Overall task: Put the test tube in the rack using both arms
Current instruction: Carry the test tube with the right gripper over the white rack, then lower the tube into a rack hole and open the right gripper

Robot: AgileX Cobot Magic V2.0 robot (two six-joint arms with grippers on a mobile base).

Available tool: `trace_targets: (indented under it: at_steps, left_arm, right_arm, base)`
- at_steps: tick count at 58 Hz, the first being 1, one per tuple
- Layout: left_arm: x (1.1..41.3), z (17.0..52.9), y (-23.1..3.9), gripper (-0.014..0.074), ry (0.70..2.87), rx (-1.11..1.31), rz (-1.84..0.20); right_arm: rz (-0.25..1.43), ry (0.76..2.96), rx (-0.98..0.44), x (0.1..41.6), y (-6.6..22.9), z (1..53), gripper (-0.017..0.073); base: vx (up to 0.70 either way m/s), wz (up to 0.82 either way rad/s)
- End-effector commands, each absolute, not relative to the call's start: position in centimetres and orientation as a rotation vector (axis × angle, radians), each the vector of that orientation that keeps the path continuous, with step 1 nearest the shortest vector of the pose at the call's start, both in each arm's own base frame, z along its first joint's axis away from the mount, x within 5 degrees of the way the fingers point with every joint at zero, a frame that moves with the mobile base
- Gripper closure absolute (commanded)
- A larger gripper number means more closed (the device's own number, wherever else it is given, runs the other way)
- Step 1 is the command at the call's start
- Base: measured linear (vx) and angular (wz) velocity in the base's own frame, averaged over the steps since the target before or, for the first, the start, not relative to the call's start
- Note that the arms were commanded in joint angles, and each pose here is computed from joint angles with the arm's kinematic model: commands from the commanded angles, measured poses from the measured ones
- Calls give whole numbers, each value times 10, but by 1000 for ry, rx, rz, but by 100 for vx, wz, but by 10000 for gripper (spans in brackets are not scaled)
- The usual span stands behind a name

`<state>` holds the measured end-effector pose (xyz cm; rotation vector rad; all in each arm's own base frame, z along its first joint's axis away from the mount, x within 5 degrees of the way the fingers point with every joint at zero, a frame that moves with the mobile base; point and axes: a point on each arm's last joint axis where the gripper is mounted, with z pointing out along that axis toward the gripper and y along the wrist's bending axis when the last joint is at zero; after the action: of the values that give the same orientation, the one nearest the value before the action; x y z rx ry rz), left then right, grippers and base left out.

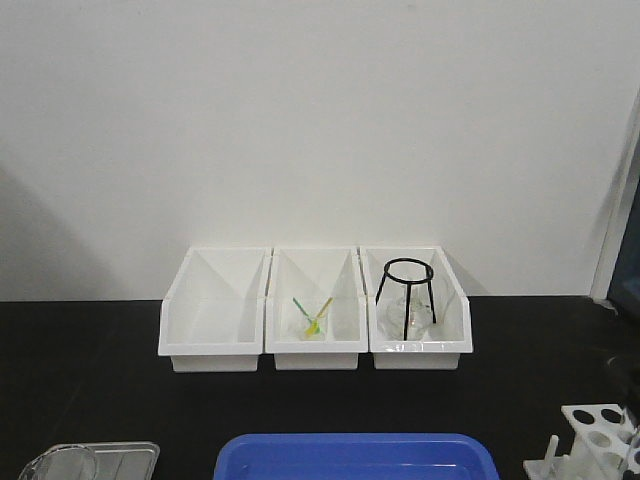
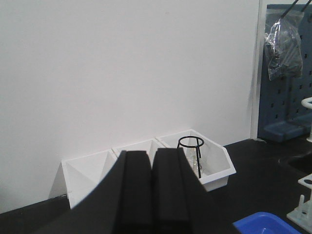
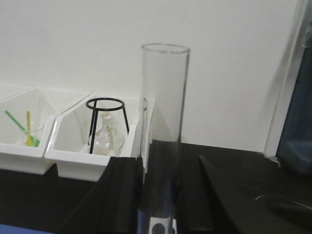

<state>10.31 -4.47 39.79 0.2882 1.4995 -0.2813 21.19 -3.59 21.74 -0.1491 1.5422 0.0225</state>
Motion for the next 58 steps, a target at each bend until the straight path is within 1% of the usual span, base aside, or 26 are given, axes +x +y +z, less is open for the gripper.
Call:
trace_targets:
  at_steps: [1, 6, 14, 27, 38, 58]
  left_arm:
    - [100, 409, -46, 599, 1436, 313, -303]
    - [100, 409, -46, 599, 1438, 311, -301]
    - [101, 407, -45, 599, 1458, 299, -285]
    - [101, 407, -44, 599, 1463, 297, -279]
    - [101, 407, -44, 599, 1463, 297, -279]
    - [101, 407, -44, 599, 1463, 296, -280]
  right_arm:
    - [-11, 1384, -62, 208, -42, 233, 570]
    - [-37, 1354, 12, 200, -46, 230, 570]
    - [-24, 1339, -52, 199, -40, 230, 570]
    - [-25, 1346, -52, 200, -41, 229, 570]
    - [4, 1371, -95, 213, -41, 225, 570]
    - [59, 1461, -116, 222, -40, 203, 570]
  base:
    - [0, 0]
    - [0, 0]
    - [0, 0]
    - [0, 0]
    - [0, 0]
    - [0, 0]
